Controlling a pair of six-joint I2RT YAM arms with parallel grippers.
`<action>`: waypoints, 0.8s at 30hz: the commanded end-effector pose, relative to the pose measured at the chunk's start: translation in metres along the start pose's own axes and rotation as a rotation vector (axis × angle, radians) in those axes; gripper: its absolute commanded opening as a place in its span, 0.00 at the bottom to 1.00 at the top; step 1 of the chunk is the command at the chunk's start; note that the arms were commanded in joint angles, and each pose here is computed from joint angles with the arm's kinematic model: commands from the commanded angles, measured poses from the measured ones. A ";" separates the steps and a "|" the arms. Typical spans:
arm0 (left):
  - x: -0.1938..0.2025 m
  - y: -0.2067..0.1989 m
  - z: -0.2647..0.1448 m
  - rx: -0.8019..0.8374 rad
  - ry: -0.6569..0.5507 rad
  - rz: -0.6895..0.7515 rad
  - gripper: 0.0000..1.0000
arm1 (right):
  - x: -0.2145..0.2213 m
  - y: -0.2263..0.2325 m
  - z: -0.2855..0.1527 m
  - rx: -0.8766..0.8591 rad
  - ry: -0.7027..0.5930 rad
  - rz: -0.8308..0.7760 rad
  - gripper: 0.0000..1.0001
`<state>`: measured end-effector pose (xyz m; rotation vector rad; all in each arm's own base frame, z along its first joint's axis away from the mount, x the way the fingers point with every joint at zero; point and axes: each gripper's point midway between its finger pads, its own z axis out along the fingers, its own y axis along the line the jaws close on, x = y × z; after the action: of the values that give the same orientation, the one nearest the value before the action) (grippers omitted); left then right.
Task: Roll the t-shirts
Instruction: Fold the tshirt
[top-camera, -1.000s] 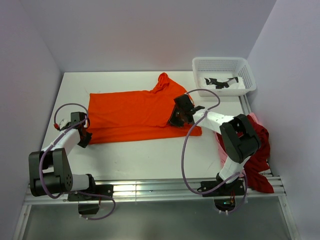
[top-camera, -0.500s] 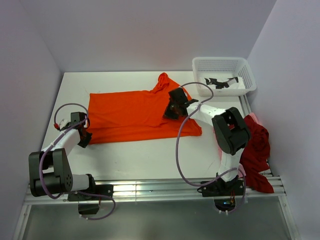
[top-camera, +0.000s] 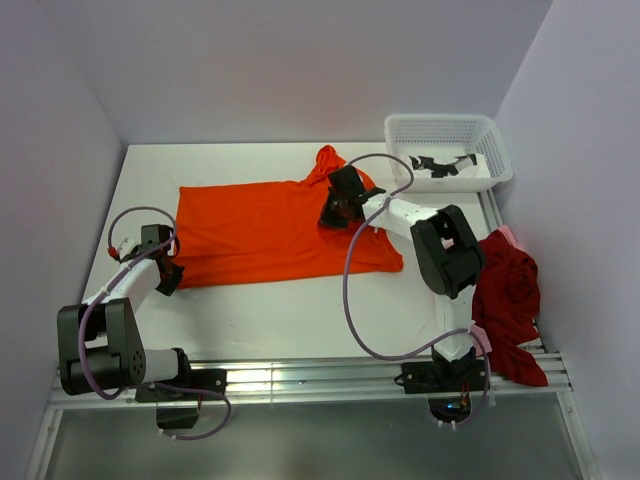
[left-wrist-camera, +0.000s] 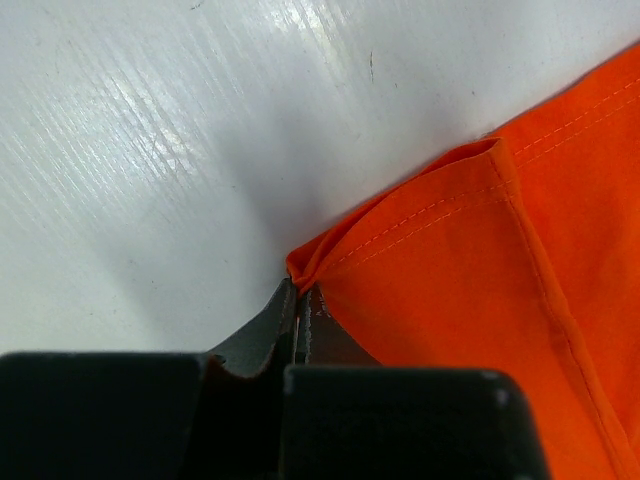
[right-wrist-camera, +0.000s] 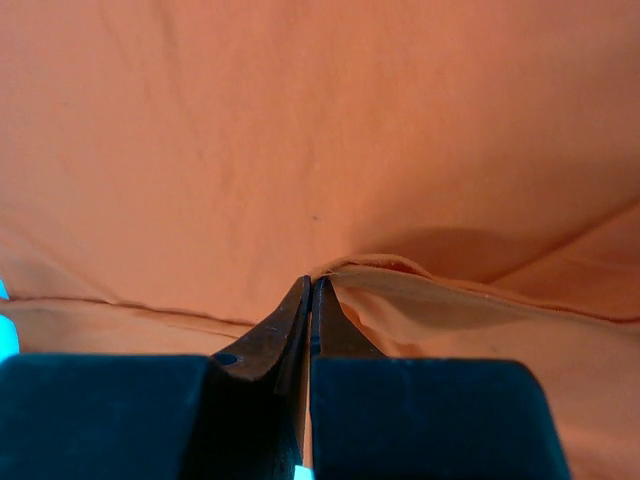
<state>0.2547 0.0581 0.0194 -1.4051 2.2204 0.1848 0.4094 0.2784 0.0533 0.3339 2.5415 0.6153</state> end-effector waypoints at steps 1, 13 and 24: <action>-0.005 -0.004 -0.002 0.019 -0.018 0.007 0.01 | -0.013 0.021 -0.001 -0.047 -0.021 -0.047 0.00; -0.004 -0.005 -0.002 0.020 -0.019 0.014 0.01 | -0.009 0.039 0.010 -0.105 0.012 -0.094 0.11; -0.006 -0.004 -0.003 0.008 -0.024 0.009 0.01 | -0.023 0.019 -0.046 -0.052 -0.072 -0.136 0.38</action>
<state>0.2549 0.0570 0.0194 -1.4000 2.2233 0.1841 0.4102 0.2870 0.0574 0.1804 2.5522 0.6141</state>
